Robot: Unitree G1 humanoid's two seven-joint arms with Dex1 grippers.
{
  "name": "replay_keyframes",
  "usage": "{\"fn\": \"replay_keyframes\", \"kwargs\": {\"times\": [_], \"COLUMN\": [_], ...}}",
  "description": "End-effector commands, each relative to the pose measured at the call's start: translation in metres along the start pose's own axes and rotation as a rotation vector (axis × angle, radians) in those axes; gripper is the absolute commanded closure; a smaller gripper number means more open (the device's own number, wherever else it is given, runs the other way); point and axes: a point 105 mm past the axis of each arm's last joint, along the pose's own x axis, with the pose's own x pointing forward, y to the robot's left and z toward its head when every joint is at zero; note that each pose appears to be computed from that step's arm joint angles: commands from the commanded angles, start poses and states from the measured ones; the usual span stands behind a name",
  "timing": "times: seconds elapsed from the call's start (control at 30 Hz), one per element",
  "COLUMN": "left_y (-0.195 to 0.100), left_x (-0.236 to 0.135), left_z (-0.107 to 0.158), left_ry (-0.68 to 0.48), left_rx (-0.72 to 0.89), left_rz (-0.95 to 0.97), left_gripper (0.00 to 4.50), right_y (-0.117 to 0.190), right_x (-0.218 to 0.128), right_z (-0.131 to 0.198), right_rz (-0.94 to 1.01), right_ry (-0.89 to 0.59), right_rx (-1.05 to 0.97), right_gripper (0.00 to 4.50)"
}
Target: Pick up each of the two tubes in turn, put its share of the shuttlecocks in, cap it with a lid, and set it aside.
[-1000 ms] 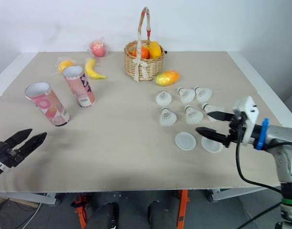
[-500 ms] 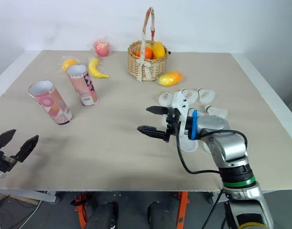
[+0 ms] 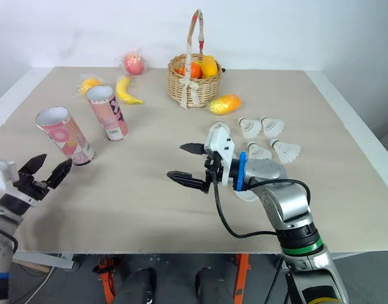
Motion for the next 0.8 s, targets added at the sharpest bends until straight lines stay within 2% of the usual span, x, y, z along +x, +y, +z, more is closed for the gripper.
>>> {"fn": "replay_keyframes", "kwargs": {"times": [0.03, 0.5, 0.8], "left_y": [0.004, 0.011, 0.008], "left_x": [0.012, 0.063, 0.072], "left_z": [0.004, -0.002, -0.001], "left_ry": [-0.002, 0.04, 0.024], "left_rx": [0.054, 0.127, 0.128], "left_rz": [-0.019, -0.06, -0.077], "left_gripper": [0.0, 0.0, 0.0], "right_y": [0.006, 0.008, 0.009], "right_x": [-0.004, -0.017, -0.021], "right_z": [0.018, 0.019, 0.017], "right_rz": [0.0, -0.086, -0.11], "right_ry": [-0.044, -0.035, -0.021], "right_rx": [-0.049, -0.039, -0.033], "right_gripper": [0.03, 0.03, 0.03]}}
